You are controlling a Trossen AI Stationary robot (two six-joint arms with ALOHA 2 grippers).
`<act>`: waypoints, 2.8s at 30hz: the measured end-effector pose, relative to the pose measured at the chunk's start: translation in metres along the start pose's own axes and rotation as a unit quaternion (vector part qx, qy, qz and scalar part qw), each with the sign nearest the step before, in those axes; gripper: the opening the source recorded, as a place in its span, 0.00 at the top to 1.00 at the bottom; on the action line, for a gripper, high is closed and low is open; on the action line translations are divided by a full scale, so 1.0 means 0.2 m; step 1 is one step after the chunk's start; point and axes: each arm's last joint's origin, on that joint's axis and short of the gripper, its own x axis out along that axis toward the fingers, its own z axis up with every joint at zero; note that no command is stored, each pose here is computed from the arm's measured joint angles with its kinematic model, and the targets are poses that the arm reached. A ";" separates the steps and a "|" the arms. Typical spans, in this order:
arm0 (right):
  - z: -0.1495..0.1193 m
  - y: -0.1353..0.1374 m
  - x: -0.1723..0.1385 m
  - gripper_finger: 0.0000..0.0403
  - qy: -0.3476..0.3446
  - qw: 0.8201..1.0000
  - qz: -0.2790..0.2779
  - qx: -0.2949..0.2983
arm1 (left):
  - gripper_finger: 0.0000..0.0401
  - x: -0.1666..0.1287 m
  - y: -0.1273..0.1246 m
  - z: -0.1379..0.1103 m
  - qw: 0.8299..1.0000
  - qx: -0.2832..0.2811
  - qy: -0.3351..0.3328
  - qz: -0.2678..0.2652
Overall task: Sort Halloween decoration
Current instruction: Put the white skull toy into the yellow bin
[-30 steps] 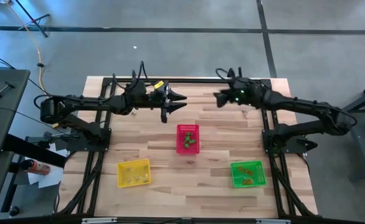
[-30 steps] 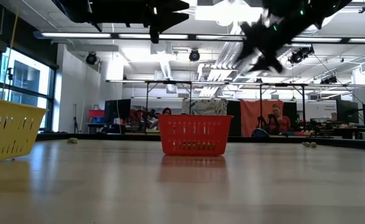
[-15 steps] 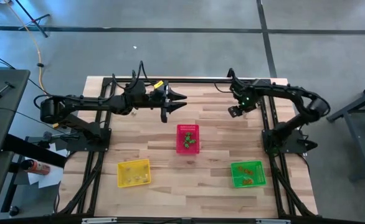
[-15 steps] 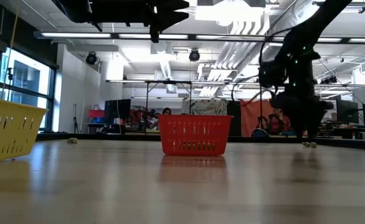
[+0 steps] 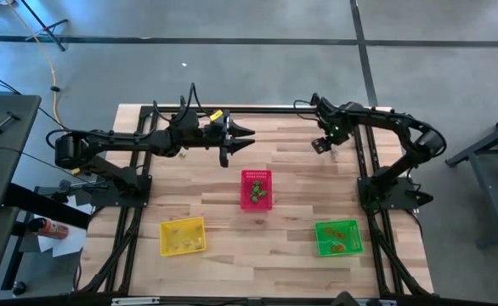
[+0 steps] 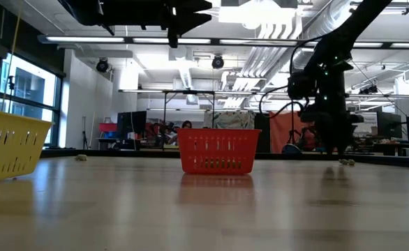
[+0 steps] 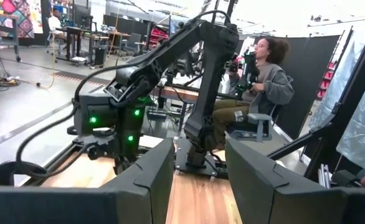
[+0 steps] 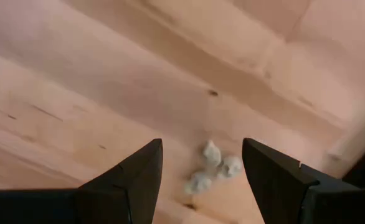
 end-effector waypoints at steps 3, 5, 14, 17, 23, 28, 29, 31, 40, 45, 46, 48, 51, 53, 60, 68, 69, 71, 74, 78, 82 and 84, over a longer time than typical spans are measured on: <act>0.02 0.00 -0.02 0.46 -0.008 1.000 0.002 -0.013 | 0.67 0.00 0.01 0.00 1.000 0.000 0.000 0.002; 0.01 0.00 -0.02 0.46 -0.004 1.000 0.002 -0.023 | 0.67 0.00 0.01 0.00 1.000 0.000 0.000 0.002; 0.03 0.01 0.12 0.46 0.062 0.998 -0.012 -0.025 | 0.67 0.00 0.01 0.00 1.000 -0.010 0.000 0.002; 0.04 0.01 0.16 0.46 0.076 0.997 -0.012 -0.019 | 0.67 0.00 0.01 0.00 1.000 -0.021 0.000 0.002; 0.03 0.02 0.17 0.51 0.086 0.996 -0.019 -0.028 | 0.67 0.00 0.01 0.00 1.000 -0.023 0.000 0.002; 0.03 0.02 0.17 0.67 0.092 0.995 -0.015 -0.029 | 0.67 0.00 0.01 0.00 1.000 -0.023 0.000 0.002; 0.03 0.02 0.17 0.71 0.092 0.995 -0.013 -0.029 | 0.67 0.00 0.01 0.00 1.000 -0.023 0.000 0.002; 0.03 0.02 0.17 0.79 0.094 0.995 -0.006 -0.028 | 0.67 0.00 0.01 0.00 1.000 -0.027 0.000 0.002; 0.02 0.03 0.14 0.96 0.081 0.996 0.003 -0.045 | 0.67 0.00 0.01 0.00 0.998 -0.061 0.000 0.002; 0.00 0.03 0.04 0.93 0.041 0.997 0.034 -0.060 | 0.67 0.00 0.01 0.01 0.998 -0.060 -0.005 0.001; 0.00 0.03 0.01 0.92 0.028 0.997 0.047 -0.060 | 0.67 0.00 0.01 0.01 0.998 -0.060 -0.006 0.002; -0.01 0.03 -0.04 0.92 0.004 0.995 0.072 -0.063 | 0.67 0.00 0.02 0.01 0.998 -0.060 -0.007 0.002; -0.01 0.05 -0.14 0.92 -0.057 0.988 0.123 -0.070 | 0.67 -0.01 0.03 0.01 0.998 -0.058 -0.011 0.007; -0.01 0.07 -0.20 0.92 -0.102 0.978 0.163 -0.082 | 0.67 -0.01 0.04 0.02 0.998 -0.058 -0.013 0.010; 0.01 0.24 -0.44 0.92 -0.268 0.899 0.328 -0.114 | 0.67 -0.02 0.07 0.05 0.998 -0.051 -0.037 0.014; 0.00 0.53 -0.66 0.92 -0.399 0.761 0.478 -0.181 | 0.67 -0.02 0.06 0.04 0.999 -0.037 -0.028 -0.005; -0.02 0.56 -0.69 0.92 -0.413 0.743 0.489 -0.194 | 0.67 -0.02 0.06 0.04 0.999 -0.028 -0.025 -0.013; -0.05 0.62 -0.73 0.92 -0.437 0.713 0.505 -0.213 | 0.67 -0.02 0.06 0.04 0.999 -0.014 -0.024 -0.017; -0.10 0.69 -0.77 0.92 -0.461 0.681 0.521 -0.229 | 0.67 -0.02 0.06 0.04 1.000 -0.002 -0.024 -0.018; -0.14 0.74 -0.80 0.92 -0.480 0.674 0.519 -0.215 | 0.67 -0.01 0.03 0.03 0.999 0.038 -0.022 -0.024; -0.16 0.76 -0.80 0.92 -0.484 0.675 0.517 -0.209 | 0.67 0.00 -0.02 0.02 0.993 0.113 -0.018 -0.027; -0.16 0.76 -0.80 0.92 -0.485 0.677 0.516 -0.201 | 0.67 0.01 -0.04 0.01 0.990 0.140 -0.017 -0.012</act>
